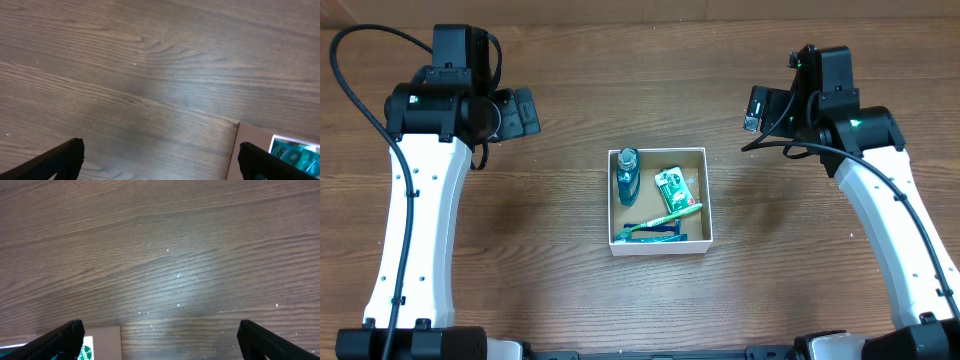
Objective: Pack container
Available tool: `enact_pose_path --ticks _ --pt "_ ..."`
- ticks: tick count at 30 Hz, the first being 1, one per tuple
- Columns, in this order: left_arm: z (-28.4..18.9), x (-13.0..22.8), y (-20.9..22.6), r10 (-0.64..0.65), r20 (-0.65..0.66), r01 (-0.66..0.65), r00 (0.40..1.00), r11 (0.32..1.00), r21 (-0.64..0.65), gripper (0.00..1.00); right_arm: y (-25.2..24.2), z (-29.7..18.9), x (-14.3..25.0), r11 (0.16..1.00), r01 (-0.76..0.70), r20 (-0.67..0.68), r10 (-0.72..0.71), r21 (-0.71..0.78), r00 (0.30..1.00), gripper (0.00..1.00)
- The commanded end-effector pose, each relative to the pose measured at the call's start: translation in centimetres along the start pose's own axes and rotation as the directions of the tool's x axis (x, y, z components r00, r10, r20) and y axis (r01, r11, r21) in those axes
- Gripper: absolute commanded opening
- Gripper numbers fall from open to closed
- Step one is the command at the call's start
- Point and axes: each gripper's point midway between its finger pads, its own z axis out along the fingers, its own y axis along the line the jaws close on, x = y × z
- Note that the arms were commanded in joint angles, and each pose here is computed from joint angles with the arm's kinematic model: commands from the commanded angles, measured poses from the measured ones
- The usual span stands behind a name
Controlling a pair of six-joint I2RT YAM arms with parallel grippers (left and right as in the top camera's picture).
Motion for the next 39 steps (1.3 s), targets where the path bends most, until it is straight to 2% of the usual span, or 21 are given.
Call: enact_pose_path --ticks 1,3,8,12,16,21,25,33,39 --pt "-2.8 0.8 0.3 0.050 0.030 -0.051 0.998 0.999 0.006 1.00 -0.2 -4.6 -1.1 0.999 -0.038 0.095 0.039 -0.022 0.995 1.00" --pt "-4.8 2.0 0.1 0.059 0.051 -0.061 0.997 0.997 0.042 1.00 -0.5 -6.7 -0.8 0.999 -0.039 0.124 0.042 -0.028 0.991 1.00" --pt "-8.3 7.0 -0.7 0.140 0.247 -0.173 0.959 0.978 0.117 1.00 -2.2 -10.3 2.4 0.997 -0.065 0.227 0.073 -0.045 0.971 1.00" --pt "-7.8 12.8 1.0 0.115 0.372 -0.185 0.921 0.970 0.157 1.00 -4.1 -9.8 8.6 0.996 -0.068 0.241 0.079 -0.051 0.967 1.00" --pt "-6.1 16.7 2.4 0.097 0.401 -0.177 0.911 0.970 0.167 1.00 -5.3 -9.5 12.4 0.997 -0.068 0.210 0.074 -0.039 0.975 1.00" --pt "-3.2 18.9 2.7 0.127 0.315 -0.181 0.940 0.972 0.148 1.00 -5.9 -9.0 14.4 0.998 -0.063 0.123 0.063 -0.005 0.990 1.00" --pt "-2.2 20.4 3.1 0.148 0.252 -0.186 0.956 0.974 0.133 1.00 -5.9 -8.8 14.5 0.998 -0.063 0.115 0.063 -0.002 0.991 1.00" --pt "-2.2 20.4 3.2 0.148 0.249 -0.185 0.957 0.974 0.132 1.00 -5.9 -8.8 14.5 0.998 -0.062 0.114 0.062 -0.002 0.992 1.00" --pt "-2.2 20.4 3.2 0.149 0.250 -0.186 0.957 0.974 0.132 1.00 -6.3 -11.6 14.9 0.997 -0.060 0.234 0.070 -0.046 0.970 1.00"
